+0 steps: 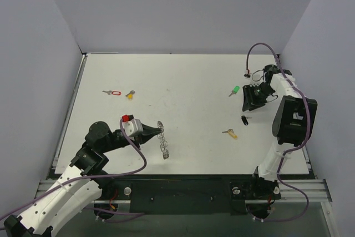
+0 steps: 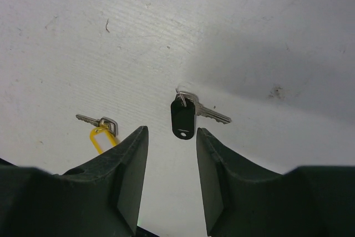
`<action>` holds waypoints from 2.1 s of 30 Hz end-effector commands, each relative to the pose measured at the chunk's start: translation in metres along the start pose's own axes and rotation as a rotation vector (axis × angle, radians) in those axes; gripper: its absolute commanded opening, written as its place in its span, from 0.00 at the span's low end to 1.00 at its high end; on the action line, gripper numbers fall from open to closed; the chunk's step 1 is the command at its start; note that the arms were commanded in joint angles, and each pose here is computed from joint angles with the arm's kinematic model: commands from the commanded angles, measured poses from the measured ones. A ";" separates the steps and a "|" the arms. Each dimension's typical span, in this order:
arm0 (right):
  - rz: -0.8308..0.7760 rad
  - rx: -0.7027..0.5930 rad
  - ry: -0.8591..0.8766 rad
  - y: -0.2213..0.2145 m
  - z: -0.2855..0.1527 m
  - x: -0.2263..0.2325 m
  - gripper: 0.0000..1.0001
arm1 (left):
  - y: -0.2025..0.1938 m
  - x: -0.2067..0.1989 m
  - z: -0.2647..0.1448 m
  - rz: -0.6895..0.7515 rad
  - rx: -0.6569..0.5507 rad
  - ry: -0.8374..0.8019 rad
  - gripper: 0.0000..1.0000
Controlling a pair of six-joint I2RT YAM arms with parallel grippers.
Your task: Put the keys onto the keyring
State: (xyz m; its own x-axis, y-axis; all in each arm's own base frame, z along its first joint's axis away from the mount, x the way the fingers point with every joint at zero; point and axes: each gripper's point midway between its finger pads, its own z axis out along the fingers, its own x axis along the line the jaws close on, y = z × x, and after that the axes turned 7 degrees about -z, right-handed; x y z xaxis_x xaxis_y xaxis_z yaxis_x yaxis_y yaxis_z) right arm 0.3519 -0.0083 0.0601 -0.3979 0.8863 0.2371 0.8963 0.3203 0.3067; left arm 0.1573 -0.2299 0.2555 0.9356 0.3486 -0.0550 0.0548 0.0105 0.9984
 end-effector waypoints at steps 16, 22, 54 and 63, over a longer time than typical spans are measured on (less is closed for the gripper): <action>0.027 0.151 -0.042 -0.014 0.029 -0.007 0.30 | 0.008 0.004 0.001 0.042 -0.027 0.002 0.00; 0.031 0.159 -0.048 -0.013 0.031 -0.008 0.28 | 0.007 0.004 0.002 0.039 -0.023 0.000 0.00; 0.011 0.206 0.012 -0.019 0.038 0.002 0.15 | 0.007 0.003 0.001 0.039 -0.024 -0.004 0.00; 0.005 0.214 0.026 -0.021 0.038 0.005 0.16 | 0.008 0.002 0.001 0.039 -0.025 -0.006 0.00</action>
State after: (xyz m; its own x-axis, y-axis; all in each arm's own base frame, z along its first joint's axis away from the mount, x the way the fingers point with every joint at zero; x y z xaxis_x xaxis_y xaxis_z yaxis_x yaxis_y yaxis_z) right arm 0.3454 -0.0030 0.0140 -0.3884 0.8914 0.2335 0.9209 0.3663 0.1332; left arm 0.1616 -0.2295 0.2483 0.9331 0.3555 -0.0551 0.0620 -0.0079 0.9980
